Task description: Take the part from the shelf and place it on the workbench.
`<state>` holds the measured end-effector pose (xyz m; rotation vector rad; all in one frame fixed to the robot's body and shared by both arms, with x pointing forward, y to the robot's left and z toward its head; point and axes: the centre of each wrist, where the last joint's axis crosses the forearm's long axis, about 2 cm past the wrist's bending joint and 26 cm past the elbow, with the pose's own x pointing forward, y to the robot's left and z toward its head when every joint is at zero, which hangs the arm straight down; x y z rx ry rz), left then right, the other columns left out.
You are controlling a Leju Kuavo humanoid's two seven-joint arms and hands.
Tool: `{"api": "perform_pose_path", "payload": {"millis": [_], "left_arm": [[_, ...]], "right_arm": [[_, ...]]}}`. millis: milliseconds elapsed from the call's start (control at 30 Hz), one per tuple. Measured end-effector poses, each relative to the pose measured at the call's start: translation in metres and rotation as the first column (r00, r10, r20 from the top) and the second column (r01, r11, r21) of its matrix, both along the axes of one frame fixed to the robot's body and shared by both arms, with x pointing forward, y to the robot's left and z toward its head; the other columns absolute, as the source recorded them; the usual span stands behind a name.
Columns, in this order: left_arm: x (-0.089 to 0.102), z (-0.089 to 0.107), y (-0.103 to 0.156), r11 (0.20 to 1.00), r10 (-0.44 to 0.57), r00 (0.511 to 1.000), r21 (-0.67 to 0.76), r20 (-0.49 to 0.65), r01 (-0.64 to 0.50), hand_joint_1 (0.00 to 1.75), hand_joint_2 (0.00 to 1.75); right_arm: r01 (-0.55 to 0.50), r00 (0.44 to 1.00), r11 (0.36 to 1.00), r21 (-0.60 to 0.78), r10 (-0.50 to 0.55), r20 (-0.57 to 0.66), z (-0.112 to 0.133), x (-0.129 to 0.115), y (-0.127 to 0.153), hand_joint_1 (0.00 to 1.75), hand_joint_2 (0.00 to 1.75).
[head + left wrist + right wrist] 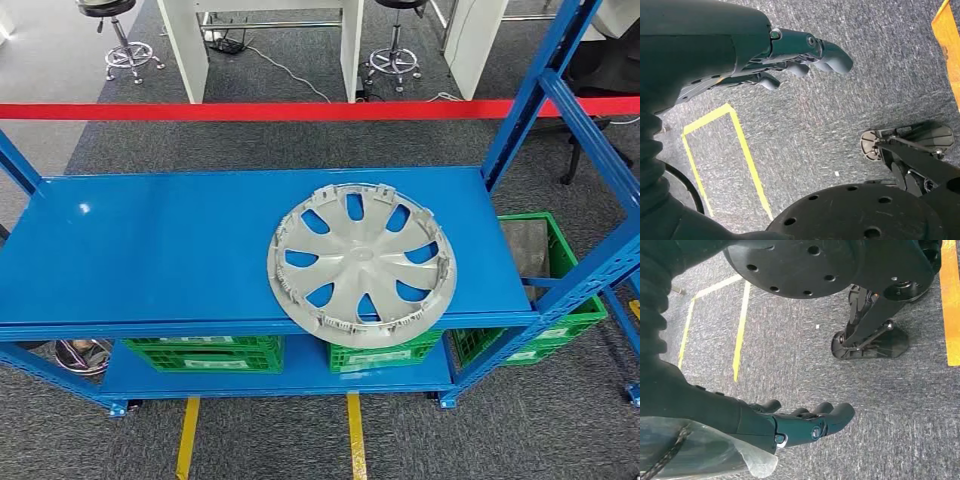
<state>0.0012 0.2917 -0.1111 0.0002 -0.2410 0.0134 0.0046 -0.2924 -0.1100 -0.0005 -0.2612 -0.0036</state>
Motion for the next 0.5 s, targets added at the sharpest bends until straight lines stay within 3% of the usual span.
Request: {"api": "perform_pose_path", "payload": {"millis": [33, 67, 133, 200, 500], "left_arm": [[0.001, 0.000, 0.000, 1.000, -0.001, 1.000, 0.000, 0.004, 0.001, 0.00, 1.16], [0.002, 0.000, -0.001, 1.000, -0.001, 1.000, -0.001, 0.008, 0.001, 0.00, 0.87], [0.007, 0.000, -0.001, 1.000, 0.001, 1.000, -0.001, 0.031, -0.001, 0.00, 0.00], [0.013, 0.001, -0.002, 1.000, 0.001, 0.998, 0.001, 0.059, -0.001, 0.00, 0.00], [0.026, 0.001, -0.006, 1.000, -0.006, 0.989, 0.011, 0.147, 0.005, 0.00, 0.00]], "right_arm": [[0.001, 1.000, 1.000, -0.001, -0.001, 0.005, 0.000, 0.001, 0.000, 0.00, 1.75], [0.002, 1.000, 1.000, -0.003, -0.002, 0.011, 0.000, 0.002, -0.001, 0.00, 1.75], [0.008, 0.999, 1.000, -0.007, -0.007, 0.040, 0.000, 0.009, -0.003, 0.00, 0.87], [0.012, 0.997, 1.000, -0.011, -0.011, 0.075, 0.001, 0.016, -0.004, 0.00, 0.00], [0.037, 0.979, 0.999, -0.021, -0.032, 0.204, 0.001, 0.035, -0.003, 0.00, 0.00]]}}
